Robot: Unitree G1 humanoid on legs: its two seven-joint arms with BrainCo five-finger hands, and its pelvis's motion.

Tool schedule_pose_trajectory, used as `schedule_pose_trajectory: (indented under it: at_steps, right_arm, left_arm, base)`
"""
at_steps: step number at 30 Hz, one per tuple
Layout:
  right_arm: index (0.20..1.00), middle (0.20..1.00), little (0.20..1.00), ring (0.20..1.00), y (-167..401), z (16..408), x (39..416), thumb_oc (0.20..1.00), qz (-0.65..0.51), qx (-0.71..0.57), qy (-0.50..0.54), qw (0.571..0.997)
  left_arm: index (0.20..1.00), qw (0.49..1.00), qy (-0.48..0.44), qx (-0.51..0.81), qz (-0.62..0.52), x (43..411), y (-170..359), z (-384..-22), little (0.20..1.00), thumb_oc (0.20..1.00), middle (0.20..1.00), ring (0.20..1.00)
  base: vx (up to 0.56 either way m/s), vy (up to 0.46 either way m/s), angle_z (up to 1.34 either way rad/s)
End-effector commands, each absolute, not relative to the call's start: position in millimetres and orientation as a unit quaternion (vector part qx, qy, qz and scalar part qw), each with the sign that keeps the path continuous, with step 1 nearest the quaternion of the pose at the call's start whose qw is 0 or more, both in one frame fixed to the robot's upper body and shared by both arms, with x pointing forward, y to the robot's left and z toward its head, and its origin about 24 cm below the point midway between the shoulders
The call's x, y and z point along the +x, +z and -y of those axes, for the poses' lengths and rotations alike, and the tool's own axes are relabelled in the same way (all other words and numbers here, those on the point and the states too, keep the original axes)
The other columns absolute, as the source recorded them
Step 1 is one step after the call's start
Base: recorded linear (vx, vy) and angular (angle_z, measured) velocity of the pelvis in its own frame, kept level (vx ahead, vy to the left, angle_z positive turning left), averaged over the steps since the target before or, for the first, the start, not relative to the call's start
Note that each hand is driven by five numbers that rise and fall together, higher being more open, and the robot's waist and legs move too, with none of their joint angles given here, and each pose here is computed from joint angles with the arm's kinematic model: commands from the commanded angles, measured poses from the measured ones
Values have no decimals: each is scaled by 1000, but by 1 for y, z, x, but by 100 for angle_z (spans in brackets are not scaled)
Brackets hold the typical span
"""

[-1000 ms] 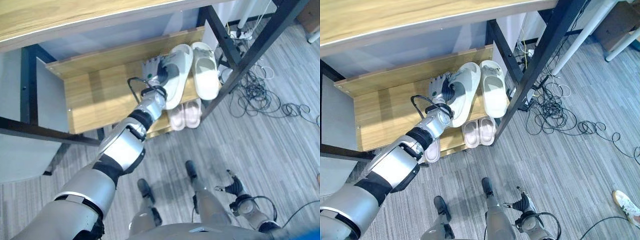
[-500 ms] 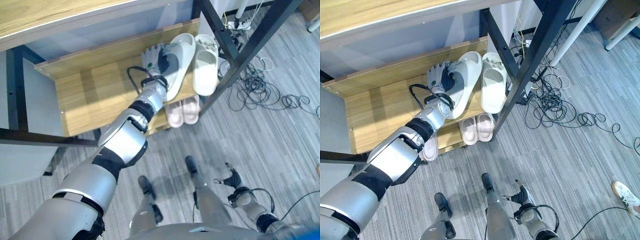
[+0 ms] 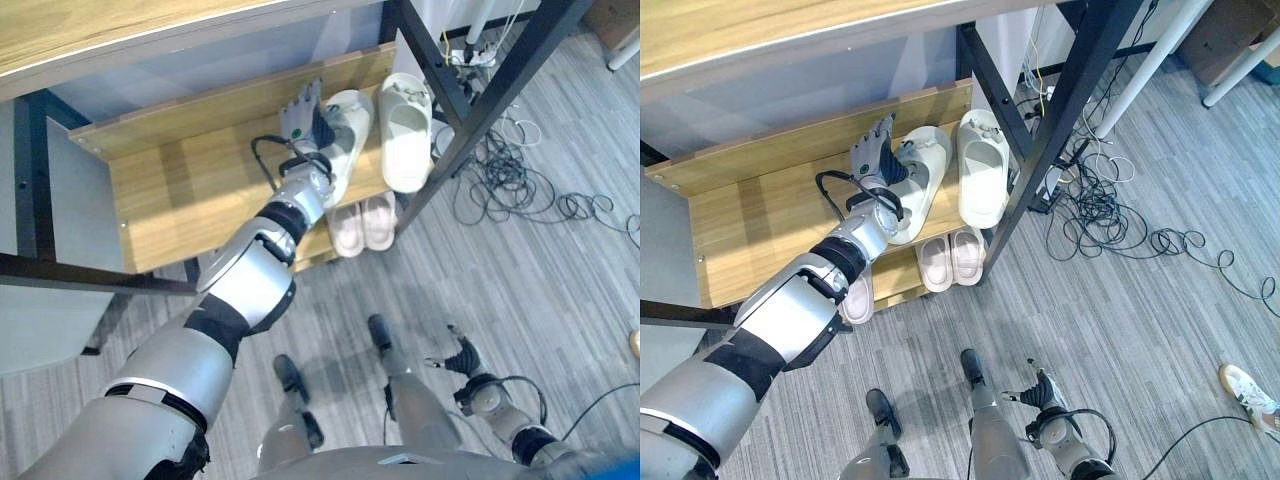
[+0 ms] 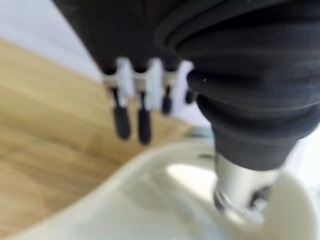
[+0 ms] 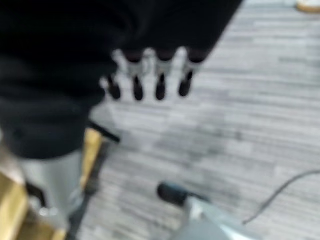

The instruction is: Arrange the slippers neatly on the shoe rack.

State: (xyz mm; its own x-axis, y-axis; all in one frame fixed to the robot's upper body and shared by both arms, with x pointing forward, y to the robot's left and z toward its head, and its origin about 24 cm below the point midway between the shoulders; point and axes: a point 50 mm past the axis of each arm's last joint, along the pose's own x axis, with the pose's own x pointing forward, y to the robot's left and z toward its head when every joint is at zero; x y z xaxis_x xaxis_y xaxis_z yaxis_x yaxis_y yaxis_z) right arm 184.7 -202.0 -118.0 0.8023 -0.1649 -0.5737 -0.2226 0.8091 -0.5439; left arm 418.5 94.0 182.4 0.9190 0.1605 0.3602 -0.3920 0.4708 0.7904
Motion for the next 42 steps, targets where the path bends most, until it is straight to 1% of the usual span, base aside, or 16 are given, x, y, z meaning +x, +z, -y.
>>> schedule_pose_trajectory:
  at_steps: [1,4,9,12,13,15,16,19,21,26,27,28,33,35,38,42]
  right_arm:
    - [1000,1000,1000,1000,-110,224,189,1000,-304,-331,0,894]
    - [1000,1000,1000,1000,-112,227,188,1000,-313,-332,-6,890]
    - [1000,1000,1000,1000,-113,227,189,1000,-323,-318,-20,891]
    - [1000,1000,1000,1000,-112,228,192,1000,-326,-312,-31,892]
    - [1000,1000,1000,1000,-112,226,194,1000,-328,-307,-34,893]
    - [1000,1000,1000,1000,-112,225,195,1000,-330,-302,-37,894]
    - [1000,1000,1000,1000,-114,223,195,1000,-336,-300,-40,892]
    - [1000,1000,1000,1000,-114,223,195,1000,-338,-298,-43,891]
    - [1000,1000,1000,1000,-114,223,196,1000,-339,-297,-47,891]
    - [1000,1000,1000,1000,-113,223,198,1000,-341,-298,-51,890]
    - [1000,1000,1000,1000,-113,223,198,1000,-342,-297,-52,890]
    - [1000,1000,1000,1000,-113,222,200,1000,-344,-298,-52,889]
    - [1000,1000,1000,1000,-113,222,202,1000,-349,-298,-56,887]
    - [1000,1000,1000,1000,-112,222,205,1000,-351,-294,-60,887]
    - [1000,1000,1000,1000,-112,219,205,1000,-354,-288,-60,888]
    - [1000,1000,1000,1000,-111,219,207,1000,-358,-282,-59,888]
  left_arm:
    - [1000,864,192,439,154,424,227,-97,1000,1000,1000,1000]
    - [1000,878,188,409,163,424,232,-92,1000,1000,1000,1000]
    - [1000,887,176,389,175,422,230,-86,1000,1000,1000,1000]
    - [1000,898,170,375,154,421,212,-90,1000,1000,1000,1000]
    - [1000,911,165,352,135,419,199,-91,1000,1000,1000,1000]
    - [1000,914,171,346,122,419,190,-98,1000,1000,1000,1000]
    - [1000,924,165,332,93,415,168,-103,1000,1000,1000,1000]
    - [1000,928,163,325,79,413,158,-106,1000,1000,1000,1000]
    - [1000,932,160,321,54,409,140,-110,1000,1000,1000,1000]
    - [1000,944,146,295,30,405,124,-105,1000,1000,1000,1000]
    - [1000,949,139,282,26,403,120,-102,1000,1000,1000,1000]
    - [1000,965,118,236,15,399,112,-92,1000,1000,1000,1000]
    - [1000,982,90,164,8,395,107,-83,1000,1000,1000,1000]
    - [1000,994,70,86,20,391,111,-78,1000,1000,1000,1000]
    - [1000,998,46,-10,37,385,115,-80,1000,1000,1000,1000]
    - [1000,997,-13,-58,38,368,103,-83,1000,1000,1000,1000]
  base:
    - [0,0,0]
    - [0,0,0]
    - [0,0,0]
    - [-9,3,4]
    - [-33,8,13]
    - [-31,4,17]
    - [-25,6,19]
    - [-14,6,7]
    - [-4,1,3]
    - [-4,0,2]
    - [0,0,0]
    - [0,0,0]
    - [0,0,0]
    - [-2,6,2]
    - [-3,1,2]
    - [0,0,0]
